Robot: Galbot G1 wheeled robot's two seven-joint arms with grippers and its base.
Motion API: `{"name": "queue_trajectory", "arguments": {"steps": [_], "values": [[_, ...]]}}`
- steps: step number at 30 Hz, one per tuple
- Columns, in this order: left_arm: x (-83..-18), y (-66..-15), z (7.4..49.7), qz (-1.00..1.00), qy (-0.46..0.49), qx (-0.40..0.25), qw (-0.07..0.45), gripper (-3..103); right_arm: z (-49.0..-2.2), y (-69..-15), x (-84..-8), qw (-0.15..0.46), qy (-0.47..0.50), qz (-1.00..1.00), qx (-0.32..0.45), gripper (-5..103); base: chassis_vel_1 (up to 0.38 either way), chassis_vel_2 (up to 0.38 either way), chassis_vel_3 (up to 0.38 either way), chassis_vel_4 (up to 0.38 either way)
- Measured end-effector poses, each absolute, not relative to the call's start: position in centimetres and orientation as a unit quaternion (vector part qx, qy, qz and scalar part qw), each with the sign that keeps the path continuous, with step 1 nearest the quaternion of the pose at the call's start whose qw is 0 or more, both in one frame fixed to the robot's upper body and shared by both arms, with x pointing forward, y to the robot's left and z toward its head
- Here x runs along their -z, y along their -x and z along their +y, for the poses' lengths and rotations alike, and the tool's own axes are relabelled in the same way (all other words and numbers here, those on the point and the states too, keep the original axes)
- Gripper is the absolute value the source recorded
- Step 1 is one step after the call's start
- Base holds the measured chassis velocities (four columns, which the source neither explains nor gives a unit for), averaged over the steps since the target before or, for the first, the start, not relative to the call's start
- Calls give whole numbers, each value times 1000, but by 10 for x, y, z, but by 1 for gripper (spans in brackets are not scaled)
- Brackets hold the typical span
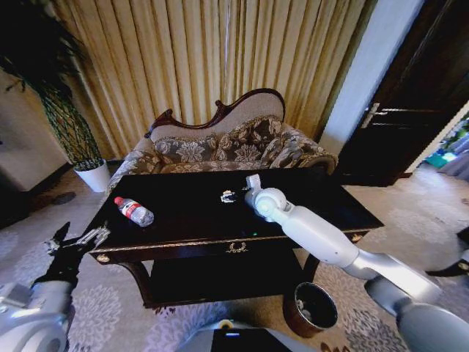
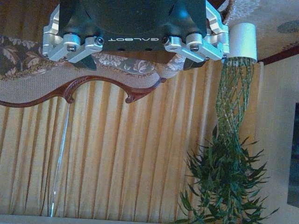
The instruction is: Move to the front of the table and place the trash on the table into the trash bin.
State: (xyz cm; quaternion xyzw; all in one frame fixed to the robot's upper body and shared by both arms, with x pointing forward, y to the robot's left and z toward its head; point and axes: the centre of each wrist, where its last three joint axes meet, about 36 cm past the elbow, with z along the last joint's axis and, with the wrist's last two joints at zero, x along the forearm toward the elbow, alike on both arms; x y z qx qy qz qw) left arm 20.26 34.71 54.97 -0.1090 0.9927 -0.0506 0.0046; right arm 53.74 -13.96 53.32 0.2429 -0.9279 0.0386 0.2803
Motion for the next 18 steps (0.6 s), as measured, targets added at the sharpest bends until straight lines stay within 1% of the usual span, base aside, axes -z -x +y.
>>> {"name": "queue_trajectory", "arguments": {"steps": [1, 2, 4, 5, 8, 9, 10, 11, 12, 13, 16, 17, 18], "values": [[-550, -203, 347, 993, 109, 51, 5, 100, -140, -537, -533, 281, -243, -928, -39, 103, 0, 0, 0, 0], [-550, -203, 347, 993, 109, 51, 5, 100, -140, -537, -533, 281, -243, -928, -40, 100, 0, 0, 0, 0], [-550, -203, 347, 993, 109, 51, 5, 100, -140, -536, -532, 280, -243, -928, -41, 90, 0, 0, 0, 0], [-550, -203, 347, 993, 109, 51, 5, 100, -140, -536, -532, 280, -243, -928, -41, 90, 0, 0, 0, 0], [-550, -203, 347, 993, 108, 52, 6, 100, -142, -535, -530, 277, -239, -930, -42, 74, 0, 0, 0, 0], [-550, -203, 347, 993, 108, 52, 6, 100, -142, -535, -530, 277, -239, -930, -42, 74, 0, 0, 0, 0], [-550, -203, 347, 993, 108, 52, 7, 100, -143, -535, -530, 277, -239, -930, -42, 68, 0, 0, 0, 0], [-550, -203, 347, 993, 108, 52, 7, 100, -143, -535, -530, 276, -238, -930, -42, 68, 0, 0, 0, 0], [-550, -203, 347, 993, 107, 52, 7, 100, -144, -535, -529, 275, -237, -931, -42, 63, 0, 0, 0, 0], [-550, -203, 347, 993, 107, 52, 7, 100, -144, -535, -529, 275, -237, -931, -42, 63, 0, 0, 0, 0], [-550, -204, 347, 993, 106, 52, 8, 100, -146, -535, -529, 274, -236, -931, -42, 47, 0, 0, 0, 0], [-550, -204, 347, 993, 106, 52, 8, 100, -146, -535, -529, 274, -236, -931, -42, 47, 0, 0, 0, 0], [-550, -204, 347, 993, 106, 52, 9, 100, -146, -535, -529, 274, -236, -932, -42, 41, 0, 0, 0, 0]]}}
